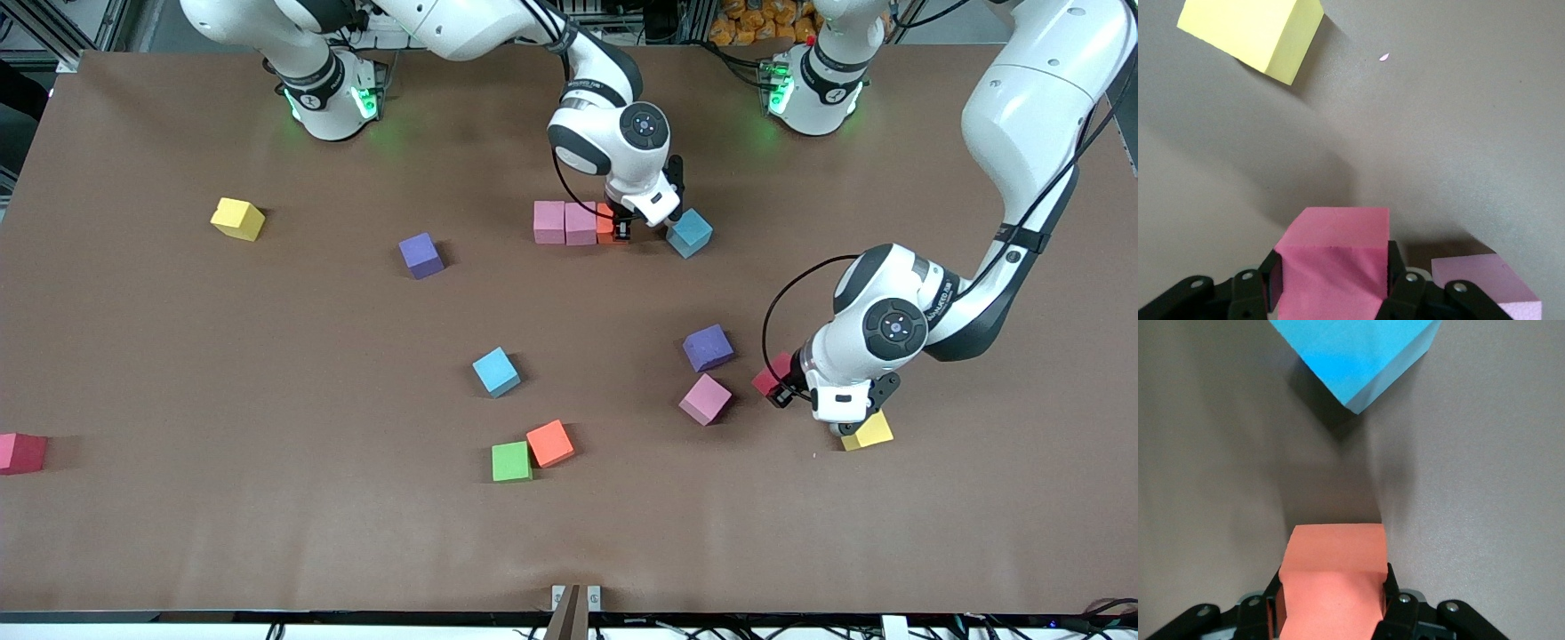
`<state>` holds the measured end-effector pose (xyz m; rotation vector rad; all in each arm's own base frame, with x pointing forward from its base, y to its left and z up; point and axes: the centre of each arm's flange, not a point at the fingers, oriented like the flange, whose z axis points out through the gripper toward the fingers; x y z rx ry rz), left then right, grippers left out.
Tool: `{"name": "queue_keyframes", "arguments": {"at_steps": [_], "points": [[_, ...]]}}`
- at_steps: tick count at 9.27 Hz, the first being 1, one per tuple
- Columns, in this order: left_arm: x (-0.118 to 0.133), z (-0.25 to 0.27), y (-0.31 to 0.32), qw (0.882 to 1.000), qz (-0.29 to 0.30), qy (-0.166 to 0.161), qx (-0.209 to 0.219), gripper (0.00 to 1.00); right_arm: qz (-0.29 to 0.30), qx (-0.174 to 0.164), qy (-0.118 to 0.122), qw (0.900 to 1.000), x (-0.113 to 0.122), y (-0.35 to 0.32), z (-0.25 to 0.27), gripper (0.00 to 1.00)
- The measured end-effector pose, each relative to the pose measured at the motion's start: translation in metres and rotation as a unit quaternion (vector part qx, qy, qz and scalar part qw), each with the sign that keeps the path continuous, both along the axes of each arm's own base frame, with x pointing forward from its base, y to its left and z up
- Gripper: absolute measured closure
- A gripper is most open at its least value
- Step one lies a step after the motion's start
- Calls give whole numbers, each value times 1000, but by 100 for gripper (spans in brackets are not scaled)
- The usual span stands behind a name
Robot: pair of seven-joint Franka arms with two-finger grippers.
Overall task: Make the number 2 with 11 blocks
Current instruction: 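Hold the orange cube against the pink cubes while the left gripper holds magenta, then open the right gripper off the orange cube while the left carries magenta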
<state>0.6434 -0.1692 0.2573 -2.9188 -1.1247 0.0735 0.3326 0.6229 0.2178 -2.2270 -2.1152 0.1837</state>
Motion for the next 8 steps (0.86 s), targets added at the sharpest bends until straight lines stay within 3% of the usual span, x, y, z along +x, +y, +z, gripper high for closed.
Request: {"name": "queue_keyframes", "arguments": {"at_steps": [3, 4, 8], "points": [[0, 0, 0, 1000, -2, 0, 0, 39, 30, 3, 0, 1000, 0, 0, 0, 4], [0, 0, 0, 1000, -5, 0, 0, 39, 31, 3, 0, 999, 0, 0, 0, 0], [-1, 0, -5, 999, -35, 0, -2, 39, 31, 4, 0, 1000, 2, 0, 1, 0]]}}
